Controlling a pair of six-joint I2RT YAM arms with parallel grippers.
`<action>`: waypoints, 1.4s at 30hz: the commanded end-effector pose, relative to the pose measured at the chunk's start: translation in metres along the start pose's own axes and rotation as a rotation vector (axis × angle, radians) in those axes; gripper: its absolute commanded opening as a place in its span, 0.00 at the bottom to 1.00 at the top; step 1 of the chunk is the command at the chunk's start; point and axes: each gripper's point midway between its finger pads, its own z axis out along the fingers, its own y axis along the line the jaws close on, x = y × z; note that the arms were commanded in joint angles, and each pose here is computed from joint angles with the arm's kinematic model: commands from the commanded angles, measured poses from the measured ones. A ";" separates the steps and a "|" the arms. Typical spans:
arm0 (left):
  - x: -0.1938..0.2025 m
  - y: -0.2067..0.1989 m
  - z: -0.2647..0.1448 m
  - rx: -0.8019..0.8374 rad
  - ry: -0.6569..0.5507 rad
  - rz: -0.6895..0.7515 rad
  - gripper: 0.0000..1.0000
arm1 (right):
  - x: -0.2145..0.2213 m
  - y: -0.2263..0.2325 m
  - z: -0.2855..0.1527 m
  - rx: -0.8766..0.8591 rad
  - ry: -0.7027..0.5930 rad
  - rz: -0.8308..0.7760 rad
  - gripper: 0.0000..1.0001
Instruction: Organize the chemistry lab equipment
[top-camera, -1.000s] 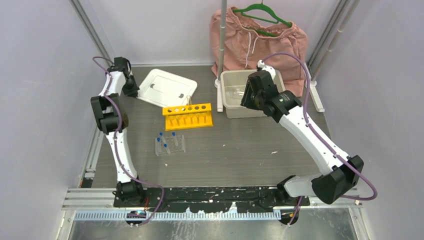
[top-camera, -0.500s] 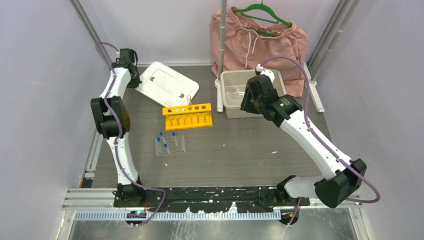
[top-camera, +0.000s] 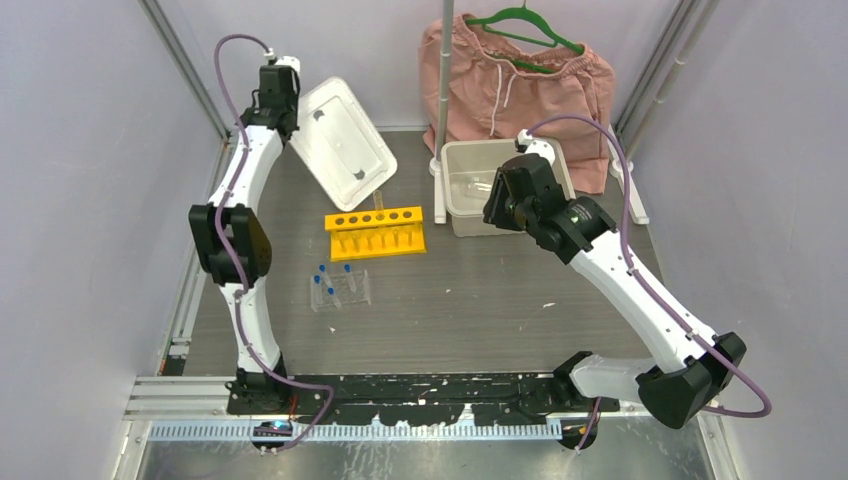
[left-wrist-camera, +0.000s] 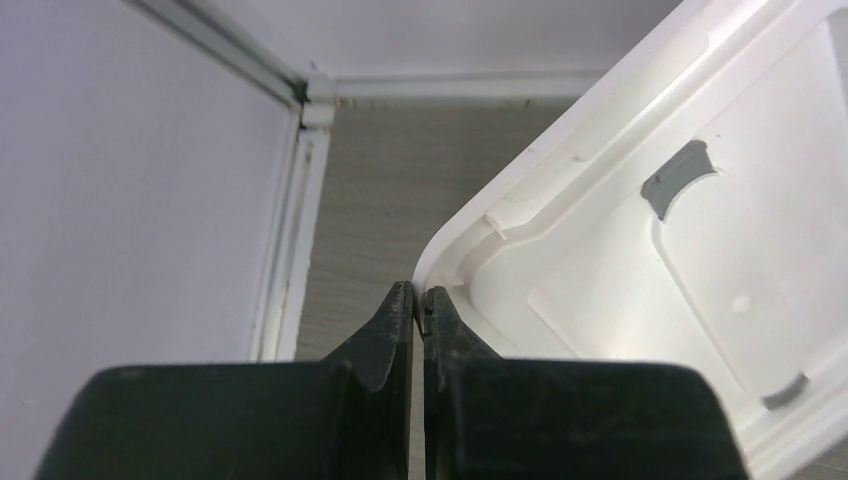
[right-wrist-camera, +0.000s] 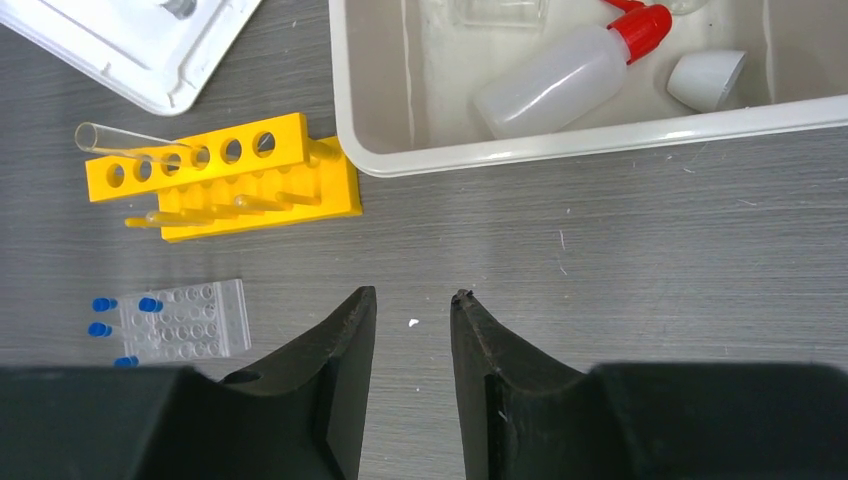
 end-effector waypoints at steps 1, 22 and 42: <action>-0.106 0.033 -0.064 -0.085 -0.331 -0.003 0.00 | -0.013 0.005 -0.013 -0.026 -0.061 0.009 0.39; -0.195 0.018 -0.212 0.062 -0.719 0.154 0.00 | -0.028 0.019 -0.029 -0.095 -0.106 0.005 0.40; -0.179 0.030 -0.428 0.409 -1.070 0.364 0.00 | -0.114 0.141 -0.063 -0.840 -0.381 -0.350 1.00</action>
